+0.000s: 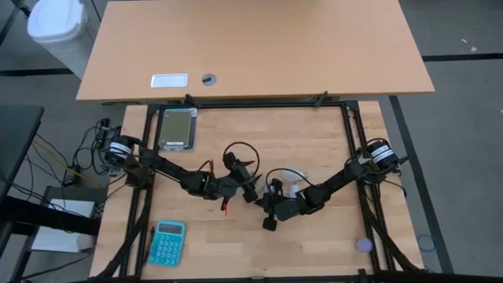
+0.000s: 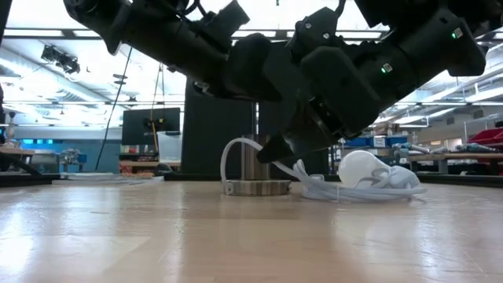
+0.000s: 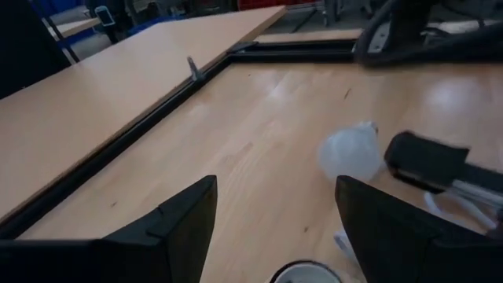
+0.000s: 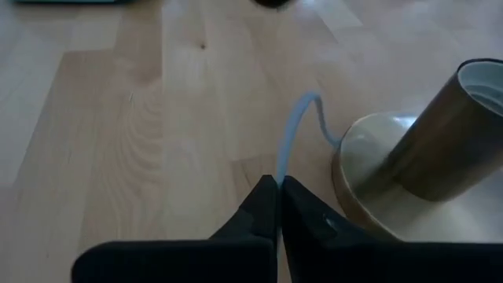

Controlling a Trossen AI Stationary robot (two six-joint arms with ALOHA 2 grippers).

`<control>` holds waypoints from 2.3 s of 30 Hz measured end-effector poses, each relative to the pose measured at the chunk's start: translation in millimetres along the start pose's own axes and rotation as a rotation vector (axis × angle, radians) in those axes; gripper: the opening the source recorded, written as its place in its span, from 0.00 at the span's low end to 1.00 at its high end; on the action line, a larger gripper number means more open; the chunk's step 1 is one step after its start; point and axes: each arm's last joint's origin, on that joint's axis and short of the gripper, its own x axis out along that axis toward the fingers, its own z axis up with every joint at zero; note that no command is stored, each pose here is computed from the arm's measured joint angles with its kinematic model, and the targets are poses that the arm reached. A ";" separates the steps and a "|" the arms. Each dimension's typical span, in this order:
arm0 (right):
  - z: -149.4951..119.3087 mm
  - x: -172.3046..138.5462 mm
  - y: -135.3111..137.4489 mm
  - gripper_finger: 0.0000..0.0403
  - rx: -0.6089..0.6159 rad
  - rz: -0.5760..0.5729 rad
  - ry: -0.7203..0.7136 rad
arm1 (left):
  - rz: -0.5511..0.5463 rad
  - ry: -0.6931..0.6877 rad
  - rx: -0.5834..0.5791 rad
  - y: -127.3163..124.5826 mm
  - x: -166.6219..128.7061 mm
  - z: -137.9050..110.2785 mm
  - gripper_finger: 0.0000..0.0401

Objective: Screw lightbulb
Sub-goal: Remove the lightbulb from the desk lamp, then return to Home Position

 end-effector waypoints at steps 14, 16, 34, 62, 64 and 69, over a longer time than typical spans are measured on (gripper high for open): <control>20.8 -26.3 -3.7 0.40 0.021 0.031 0.021 | -0.158 -0.019 0.041 1.7 -51.8 34.8 0.66; 30.0 -42.2 -3.3 0.44 -0.005 0.048 0.019 | -0.185 -0.009 0.065 1.2 -64.2 37.7 0.66; -20.4 -153.9 -60.0 0.43 0.014 0.534 -0.398 | -0.681 0.011 0.024 2.4 -107.9 13.9 0.61; -66.1 -188.3 -104.8 0.42 0.071 0.659 -0.433 | -0.625 0.064 -0.141 90.9 -141.1 -94.2 0.45; -66.0 -188.4 -104.8 0.42 0.126 0.672 -0.415 | -0.646 0.084 -0.158 91.5 -141.7 -97.8 0.44; -65.4 -188.7 -104.7 0.42 0.160 0.681 -0.409 | -0.674 0.148 -0.198 94.8 -143.0 -110.3 0.42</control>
